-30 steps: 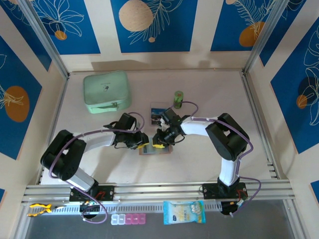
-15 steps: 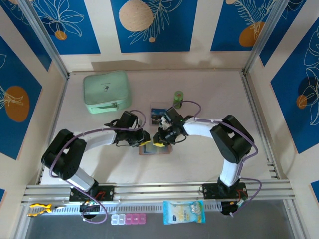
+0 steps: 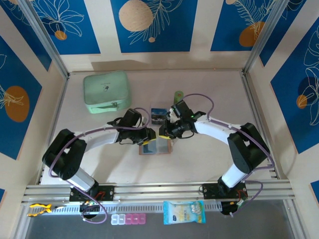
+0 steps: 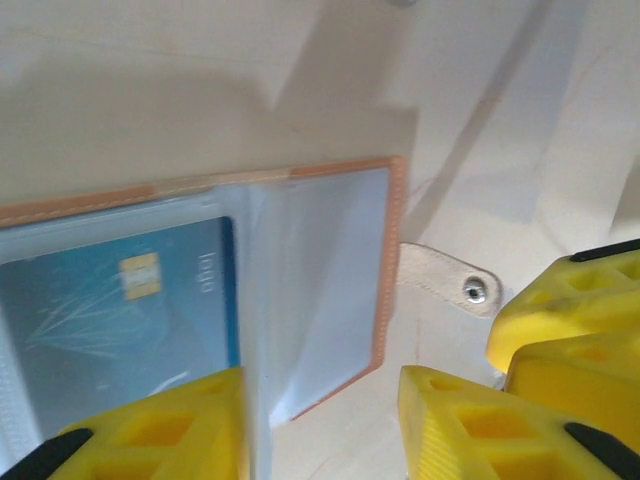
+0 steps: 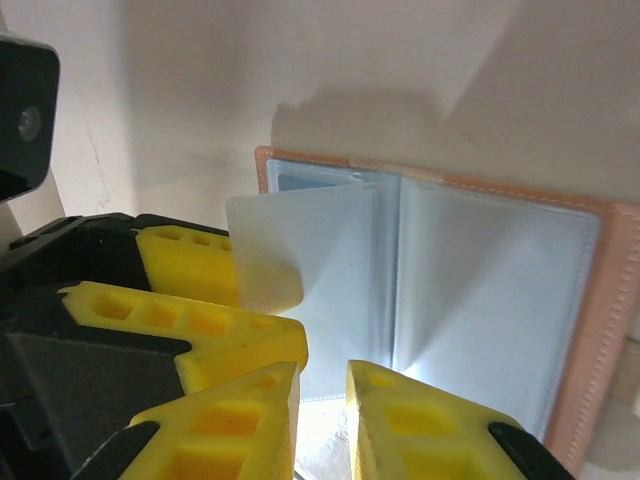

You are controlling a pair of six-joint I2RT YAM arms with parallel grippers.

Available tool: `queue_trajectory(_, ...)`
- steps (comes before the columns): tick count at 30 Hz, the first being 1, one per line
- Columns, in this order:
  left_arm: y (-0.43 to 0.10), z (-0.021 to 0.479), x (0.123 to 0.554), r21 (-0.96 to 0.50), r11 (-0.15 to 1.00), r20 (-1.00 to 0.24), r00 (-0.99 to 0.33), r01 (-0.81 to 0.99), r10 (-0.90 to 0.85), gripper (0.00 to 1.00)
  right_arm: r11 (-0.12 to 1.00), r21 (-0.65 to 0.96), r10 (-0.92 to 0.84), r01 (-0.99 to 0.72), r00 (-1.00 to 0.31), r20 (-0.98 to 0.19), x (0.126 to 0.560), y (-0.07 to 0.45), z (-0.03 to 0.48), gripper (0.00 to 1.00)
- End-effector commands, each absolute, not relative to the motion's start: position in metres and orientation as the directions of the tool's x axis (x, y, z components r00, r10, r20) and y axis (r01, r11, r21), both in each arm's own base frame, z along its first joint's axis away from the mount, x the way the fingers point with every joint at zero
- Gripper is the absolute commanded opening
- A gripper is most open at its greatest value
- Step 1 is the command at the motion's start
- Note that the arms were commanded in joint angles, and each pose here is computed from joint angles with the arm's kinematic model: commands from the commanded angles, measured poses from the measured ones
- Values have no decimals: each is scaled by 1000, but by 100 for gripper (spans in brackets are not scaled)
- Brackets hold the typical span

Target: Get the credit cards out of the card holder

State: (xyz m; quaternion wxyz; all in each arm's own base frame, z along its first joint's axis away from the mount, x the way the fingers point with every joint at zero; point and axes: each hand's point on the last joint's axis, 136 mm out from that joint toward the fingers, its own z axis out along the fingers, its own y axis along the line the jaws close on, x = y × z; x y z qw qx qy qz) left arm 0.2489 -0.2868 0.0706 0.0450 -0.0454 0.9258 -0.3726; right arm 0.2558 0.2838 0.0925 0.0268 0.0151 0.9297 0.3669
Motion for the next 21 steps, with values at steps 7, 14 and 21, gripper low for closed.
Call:
queue_trajectory(7, -315, 66, 247, -697, 716, -14, -998, -29, -54, 47, 743, 668, 104, 39, -993, -57, 252, 249, 100, 22)
queue_trajectory(14, -322, 60, 247, -695, 719, 3, -999, -30, -39, 49, 739, 671, 127, 64, -991, -47, 251, 238, 98, 22)
queue_trajectory(21, -327, 56, 249, -694, 720, 11, -999, -31, -32, 52, 739, 670, 136, 72, -990, -44, 250, 235, 96, 24)
